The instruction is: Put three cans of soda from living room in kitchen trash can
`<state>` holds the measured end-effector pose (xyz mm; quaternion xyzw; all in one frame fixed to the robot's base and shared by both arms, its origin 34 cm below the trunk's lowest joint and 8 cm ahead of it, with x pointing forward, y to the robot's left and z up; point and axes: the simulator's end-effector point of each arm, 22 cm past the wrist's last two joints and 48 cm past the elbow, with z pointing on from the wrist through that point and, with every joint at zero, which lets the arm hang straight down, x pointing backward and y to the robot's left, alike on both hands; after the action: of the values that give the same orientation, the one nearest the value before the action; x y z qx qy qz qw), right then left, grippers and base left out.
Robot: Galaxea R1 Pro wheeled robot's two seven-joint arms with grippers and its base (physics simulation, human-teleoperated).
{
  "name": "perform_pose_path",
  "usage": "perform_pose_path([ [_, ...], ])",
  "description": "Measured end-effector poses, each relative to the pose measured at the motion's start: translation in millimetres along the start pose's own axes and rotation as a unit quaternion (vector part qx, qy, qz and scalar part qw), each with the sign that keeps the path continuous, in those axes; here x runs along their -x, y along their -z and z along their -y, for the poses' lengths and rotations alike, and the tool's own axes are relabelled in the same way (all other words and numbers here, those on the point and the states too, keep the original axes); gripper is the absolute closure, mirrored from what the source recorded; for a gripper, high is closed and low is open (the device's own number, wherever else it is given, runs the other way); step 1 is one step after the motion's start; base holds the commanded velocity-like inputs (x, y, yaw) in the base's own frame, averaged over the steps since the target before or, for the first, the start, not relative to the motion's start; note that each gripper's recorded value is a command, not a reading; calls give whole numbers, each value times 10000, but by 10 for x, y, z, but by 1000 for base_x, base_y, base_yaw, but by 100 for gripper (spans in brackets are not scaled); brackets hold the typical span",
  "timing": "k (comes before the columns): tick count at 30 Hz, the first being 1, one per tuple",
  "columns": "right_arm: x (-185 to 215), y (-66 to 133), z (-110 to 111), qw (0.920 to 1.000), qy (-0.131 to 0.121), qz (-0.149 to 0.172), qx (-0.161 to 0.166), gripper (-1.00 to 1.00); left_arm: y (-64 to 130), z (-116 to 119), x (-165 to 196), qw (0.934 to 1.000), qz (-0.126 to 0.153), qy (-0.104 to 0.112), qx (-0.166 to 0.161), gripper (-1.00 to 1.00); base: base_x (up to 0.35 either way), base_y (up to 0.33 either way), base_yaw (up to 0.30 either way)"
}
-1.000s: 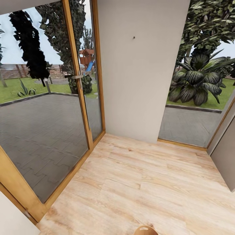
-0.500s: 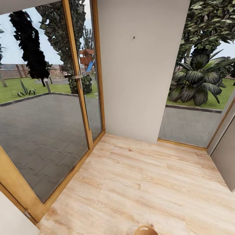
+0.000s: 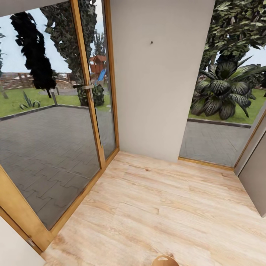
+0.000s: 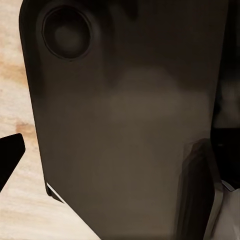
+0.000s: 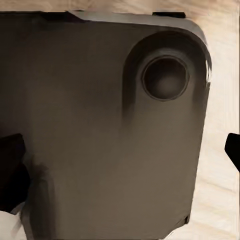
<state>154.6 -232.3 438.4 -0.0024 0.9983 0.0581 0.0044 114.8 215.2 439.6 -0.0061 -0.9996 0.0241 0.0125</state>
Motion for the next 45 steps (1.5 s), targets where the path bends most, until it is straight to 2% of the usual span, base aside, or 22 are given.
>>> perform_pose_path([
  [4,262,57,333,9997,22,240,-28,-100,0,1,0,10000,0,-2,-3,-100,0,0,0],
  [9,521,172,793,9993,35,342,-122,-100,0,38,3,10000,2,-4,-27,-100,0,0,0],
  [11,705,242,972,9989,-37,417,-189,-100,0,51,3,10000,0,-5,-36,-100,0,0,0],
  [14,1073,400,1222,9976,-271,564,-297,-100,0,68,5,10000,0,-8,-48,-100,0,0,0],
  [15,1366,558,1340,9964,-458,639,-314,-100,0,76,3,10000,-2,-6,-55,-100,0,0,0],
  [18,2059,1010,1463,9924,-619,1018,-300,-100,0,84,9,10000,2,-4,-64,-100,0,0,0],
  [19,2354,1318,1516,9899,-725,1181,-291,-100,-2,93,30,10000,15,-4,-73,-100,0,0,0],
  [21,2741,1787,1535,9848,-739,1542,-313,-100,-5,103,89,9999,56,-5,-84,-100,0,0,0],
  [22,2916,2130,1533,9819,-794,1687,-326,-100,-7,111,133,9999,86,-7,-92,-100,0,0,0],
  [24,3114,2503,1524,9777,-826,1897,-346,-100,-10,129,194,9999,129,-9,-108,-100,0,0,0],
  [29,3686,3010,1417,9653,-760,2481,-285,-100,-11,150,345,9996,250,-14,-124,-100,0,0,0],
  [30,3968,3218,1348,9577,-695,2784,-232,-100,-12,154,396,9996,264,-16,-128,-100,0,0,0],
  [33,4402,3542,1183,9460,-489,3201,-162,-100,-11,160,466,9996,256,-18,-142,-100,0,0,0],
  [34,4656,3727,1002,9394,-273,3415,-78,-100,-8,164,537,9995,274,-18,-157,-100,0,0,0],
  [36,4883,3894,819,9335,-31,3586,-36,-100,-2,167,631,9994,308,-19,-171,-100,0,0,0],
  [37,5023,3996,656,9295,161,3684,20,-100,9,166,744,9993,338,-18,-178,-100,0,0,0],
  [40,5166,4086,443,9255,386,3767,80,-100,60,155,1045,9991,377,-19,-179,-100,0,0,0],
  [42,5199,4090,369,9249,424,3776,119,-100,117,148,1263,9990,419,-22,-174,-100,0,0,0],
  [45,5229,4083,306,9249,435,3774,164,-100,338,133,1803,9984,541,-31,-165,-100,0,0,0],
])
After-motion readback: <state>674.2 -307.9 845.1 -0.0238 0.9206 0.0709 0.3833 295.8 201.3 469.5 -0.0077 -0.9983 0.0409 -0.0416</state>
